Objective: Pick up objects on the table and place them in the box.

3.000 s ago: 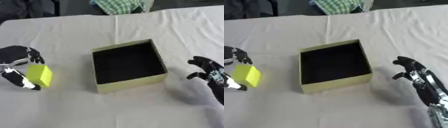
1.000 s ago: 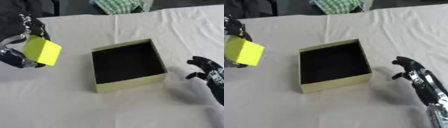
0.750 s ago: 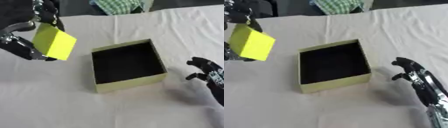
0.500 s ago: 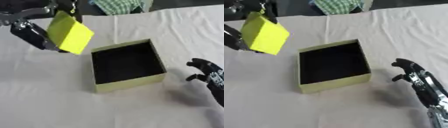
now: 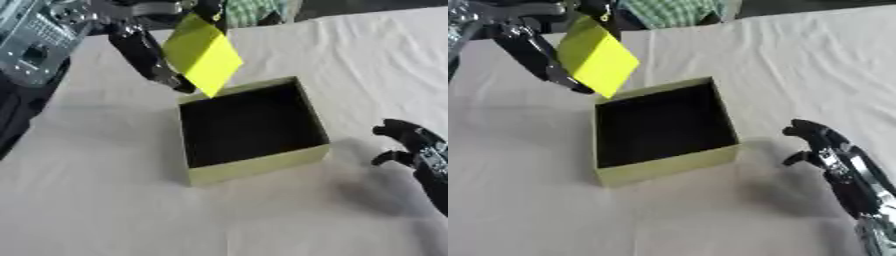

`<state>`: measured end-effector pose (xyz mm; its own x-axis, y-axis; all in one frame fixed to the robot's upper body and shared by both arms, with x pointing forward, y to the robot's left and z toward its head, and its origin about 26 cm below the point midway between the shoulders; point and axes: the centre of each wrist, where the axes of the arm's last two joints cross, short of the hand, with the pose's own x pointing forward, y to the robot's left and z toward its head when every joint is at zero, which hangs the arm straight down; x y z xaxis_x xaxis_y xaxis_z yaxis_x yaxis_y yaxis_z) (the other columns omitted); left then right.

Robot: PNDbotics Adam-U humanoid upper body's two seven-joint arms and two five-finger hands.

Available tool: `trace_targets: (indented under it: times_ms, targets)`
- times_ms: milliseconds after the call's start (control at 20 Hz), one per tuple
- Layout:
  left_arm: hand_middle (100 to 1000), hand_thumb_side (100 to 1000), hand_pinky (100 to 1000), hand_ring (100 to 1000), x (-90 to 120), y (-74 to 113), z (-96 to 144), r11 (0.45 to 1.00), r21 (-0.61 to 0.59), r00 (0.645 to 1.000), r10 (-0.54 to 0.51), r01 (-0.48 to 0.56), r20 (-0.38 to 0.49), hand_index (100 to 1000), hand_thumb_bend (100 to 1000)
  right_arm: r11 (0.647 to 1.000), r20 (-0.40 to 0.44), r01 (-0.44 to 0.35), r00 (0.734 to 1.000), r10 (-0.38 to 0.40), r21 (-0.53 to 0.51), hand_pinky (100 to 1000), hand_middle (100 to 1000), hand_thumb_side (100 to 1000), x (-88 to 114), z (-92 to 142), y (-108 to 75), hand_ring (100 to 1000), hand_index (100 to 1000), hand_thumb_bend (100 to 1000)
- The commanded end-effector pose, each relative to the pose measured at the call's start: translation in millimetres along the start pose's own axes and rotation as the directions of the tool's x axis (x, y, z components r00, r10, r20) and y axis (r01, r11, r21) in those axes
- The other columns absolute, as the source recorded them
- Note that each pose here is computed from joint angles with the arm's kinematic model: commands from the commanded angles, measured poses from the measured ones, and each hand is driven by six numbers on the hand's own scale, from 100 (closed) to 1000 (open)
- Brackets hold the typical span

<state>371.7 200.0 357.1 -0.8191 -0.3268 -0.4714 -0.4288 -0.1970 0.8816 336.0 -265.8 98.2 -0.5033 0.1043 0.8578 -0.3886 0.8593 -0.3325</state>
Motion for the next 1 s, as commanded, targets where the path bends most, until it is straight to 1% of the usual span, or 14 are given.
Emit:
trace_targets:
  times_ms: [50, 400, 700, 1000]
  targets:
    - [447, 239, 661, 484, -6, -0.6, -7, 0.999, -0.019, 1.000, -0.031, 0.031, 0.003, 638, 592, 1.000, 0.026, -0.008, 1.000, 0.008, 0.015, 574, 757, 797, 6, -5, -1.2, 927, 874, 100]
    - [459, 258, 665, 493, -11, -23.8, -26, 0.998, -0.055, 0.999, -0.028, 0.029, 0.019, 648, 588, 1.000, 0.030, -0.004, 1.000, 0.003, 0.022, 574, 757, 799, 6, -7, 0.3, 927, 874, 100]
    - [466, 281, 667, 499, -8, -41.5, -37, 0.996, -0.085, 0.999, -0.020, 0.024, 0.043, 654, 585, 1.000, 0.032, -0.001, 0.999, 0.000, 0.027, 574, 757, 801, 6, -8, 1.4, 927, 874, 100]
    - [479, 302, 673, 511, -5, -55.1, -44, 0.993, -0.112, 0.998, -0.021, 0.028, 0.063, 666, 595, 1.000, 0.033, 0.001, 0.999, -0.002, 0.028, 574, 758, 803, 7, -9, 1.7, 927, 874, 100]
